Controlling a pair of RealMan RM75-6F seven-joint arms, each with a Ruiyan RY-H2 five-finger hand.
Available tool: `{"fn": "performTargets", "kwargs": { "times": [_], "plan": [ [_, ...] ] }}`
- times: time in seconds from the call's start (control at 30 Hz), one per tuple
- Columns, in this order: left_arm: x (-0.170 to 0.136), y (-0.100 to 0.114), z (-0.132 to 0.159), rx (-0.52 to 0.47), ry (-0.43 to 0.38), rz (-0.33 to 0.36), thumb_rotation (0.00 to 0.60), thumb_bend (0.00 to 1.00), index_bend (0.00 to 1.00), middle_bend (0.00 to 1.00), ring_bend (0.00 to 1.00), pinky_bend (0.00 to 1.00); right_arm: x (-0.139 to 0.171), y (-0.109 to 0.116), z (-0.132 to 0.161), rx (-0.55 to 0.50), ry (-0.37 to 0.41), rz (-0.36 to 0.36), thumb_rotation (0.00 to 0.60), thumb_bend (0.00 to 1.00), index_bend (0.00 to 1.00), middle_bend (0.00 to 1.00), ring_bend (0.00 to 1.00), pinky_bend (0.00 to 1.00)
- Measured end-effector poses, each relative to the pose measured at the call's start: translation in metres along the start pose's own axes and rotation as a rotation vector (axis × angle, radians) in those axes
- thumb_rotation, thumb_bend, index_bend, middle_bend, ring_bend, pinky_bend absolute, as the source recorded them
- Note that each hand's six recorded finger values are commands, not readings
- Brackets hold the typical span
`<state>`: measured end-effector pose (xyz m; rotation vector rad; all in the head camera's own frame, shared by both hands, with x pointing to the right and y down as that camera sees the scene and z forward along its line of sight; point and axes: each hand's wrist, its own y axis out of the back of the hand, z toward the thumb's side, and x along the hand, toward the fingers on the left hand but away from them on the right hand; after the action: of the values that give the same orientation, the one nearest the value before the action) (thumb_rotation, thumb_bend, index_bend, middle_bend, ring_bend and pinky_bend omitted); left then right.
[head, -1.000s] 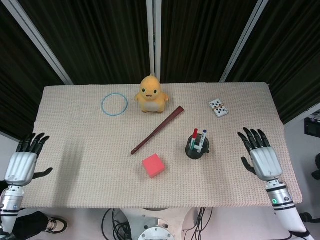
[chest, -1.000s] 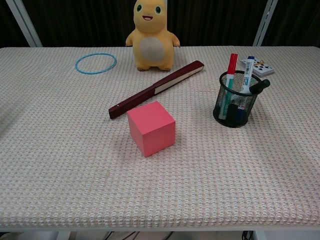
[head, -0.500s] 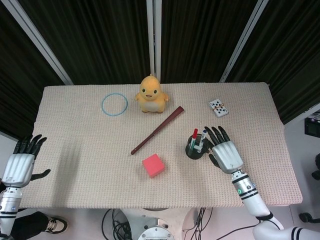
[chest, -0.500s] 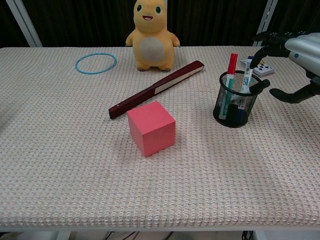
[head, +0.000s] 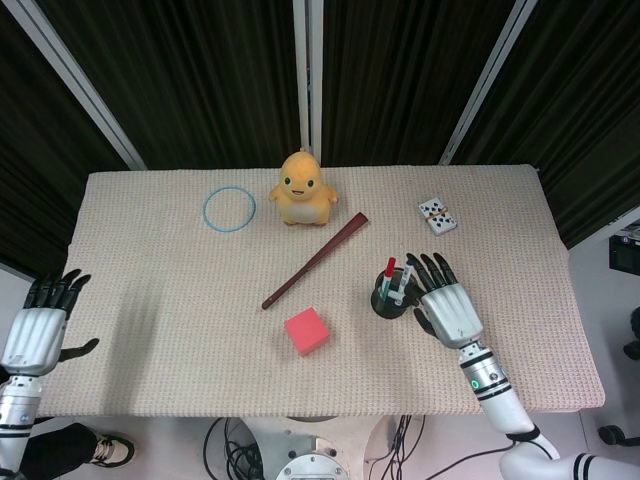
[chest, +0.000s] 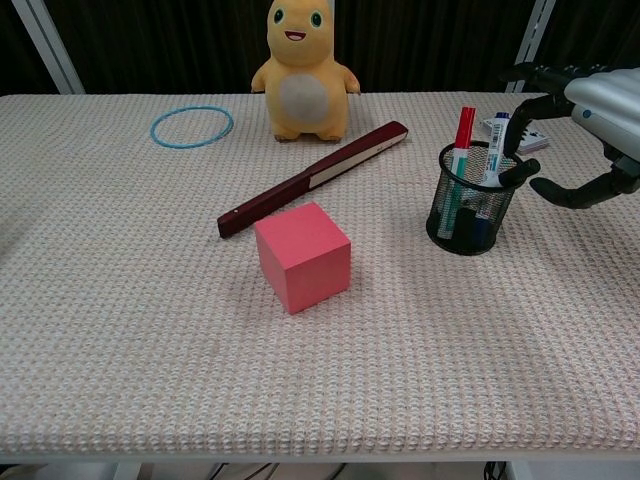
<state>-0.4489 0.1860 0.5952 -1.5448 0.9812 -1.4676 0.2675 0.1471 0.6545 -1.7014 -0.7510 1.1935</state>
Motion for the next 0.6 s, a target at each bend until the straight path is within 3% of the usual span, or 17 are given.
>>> {"fn": "performTargets", "kwargs": {
  "times": [0.6],
  "plan": [
    [-0.0011,-0.0017,-0.0052,-0.003,0.011,-0.006,0.600,0.06,0.12,0.05,0.00,0.04,-0.0030,-0.0046,0.0014,0.018,-0.013,-0.004,0.600,0.33,0.46,0.02,0.00,0.00]
  ]
}}
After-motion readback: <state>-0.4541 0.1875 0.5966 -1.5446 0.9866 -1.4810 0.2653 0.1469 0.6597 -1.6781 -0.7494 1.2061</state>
